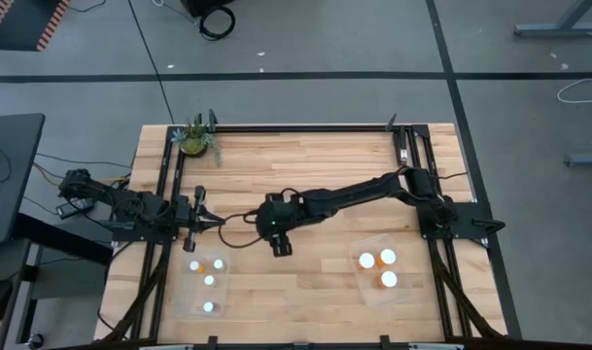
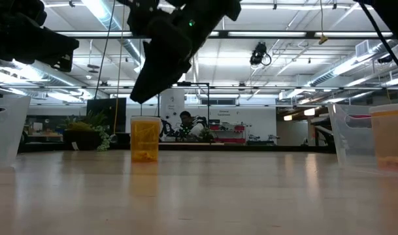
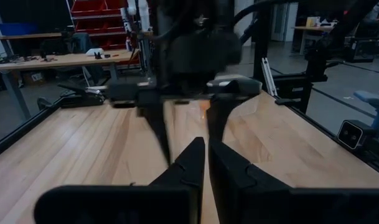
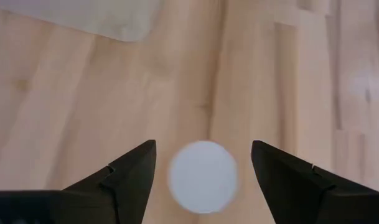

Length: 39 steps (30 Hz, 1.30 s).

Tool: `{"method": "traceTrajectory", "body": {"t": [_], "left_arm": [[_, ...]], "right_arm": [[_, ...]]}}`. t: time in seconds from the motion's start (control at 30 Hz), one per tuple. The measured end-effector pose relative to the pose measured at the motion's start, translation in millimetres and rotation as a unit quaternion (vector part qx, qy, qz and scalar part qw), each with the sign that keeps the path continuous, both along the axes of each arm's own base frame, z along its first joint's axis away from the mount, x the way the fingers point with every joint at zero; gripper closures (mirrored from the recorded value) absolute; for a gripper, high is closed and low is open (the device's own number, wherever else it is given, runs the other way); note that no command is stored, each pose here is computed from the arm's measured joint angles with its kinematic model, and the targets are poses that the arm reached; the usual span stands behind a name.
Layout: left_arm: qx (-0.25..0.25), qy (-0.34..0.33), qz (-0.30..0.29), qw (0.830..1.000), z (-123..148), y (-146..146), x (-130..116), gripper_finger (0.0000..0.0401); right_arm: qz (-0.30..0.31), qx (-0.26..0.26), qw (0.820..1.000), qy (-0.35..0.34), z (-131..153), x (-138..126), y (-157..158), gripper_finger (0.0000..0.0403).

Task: Pick and place medicine bottles into bin by pill shape (circle, oval)
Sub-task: Put the large orange pill bottle into the right transparent bin

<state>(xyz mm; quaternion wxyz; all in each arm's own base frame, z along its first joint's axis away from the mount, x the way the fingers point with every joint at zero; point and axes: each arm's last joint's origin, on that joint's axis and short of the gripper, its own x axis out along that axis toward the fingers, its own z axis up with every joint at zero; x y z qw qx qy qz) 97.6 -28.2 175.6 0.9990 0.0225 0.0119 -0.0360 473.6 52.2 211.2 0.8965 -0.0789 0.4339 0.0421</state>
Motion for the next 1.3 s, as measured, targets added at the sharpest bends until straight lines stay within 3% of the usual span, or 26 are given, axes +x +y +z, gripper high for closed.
{"method": "traceTrajectory", "body": {"t": [0.73,1.0,1.3], "left_arm": [[-0.001,-0.003,0.000,1.000,0.6,0.0,0.0,0.0374],[-0.001,-0.003,0.000,1.000,0.5,0.0,0.0,0.0368],[-0.001,-0.003,0.000,1.000,0.6,0.0,0.0,0.0373]], "right_arm": [[0.007,0.003,1.000,0.003,-21.5,6.7,-8.3,0.0132],[-0.003,0.010,1.000,0.023,-43.5,-1.0,-13.9,0.0133],[-0.012,0.016,0.999,0.028,-50.7,-3.6,-14.7,0.0186]]}}
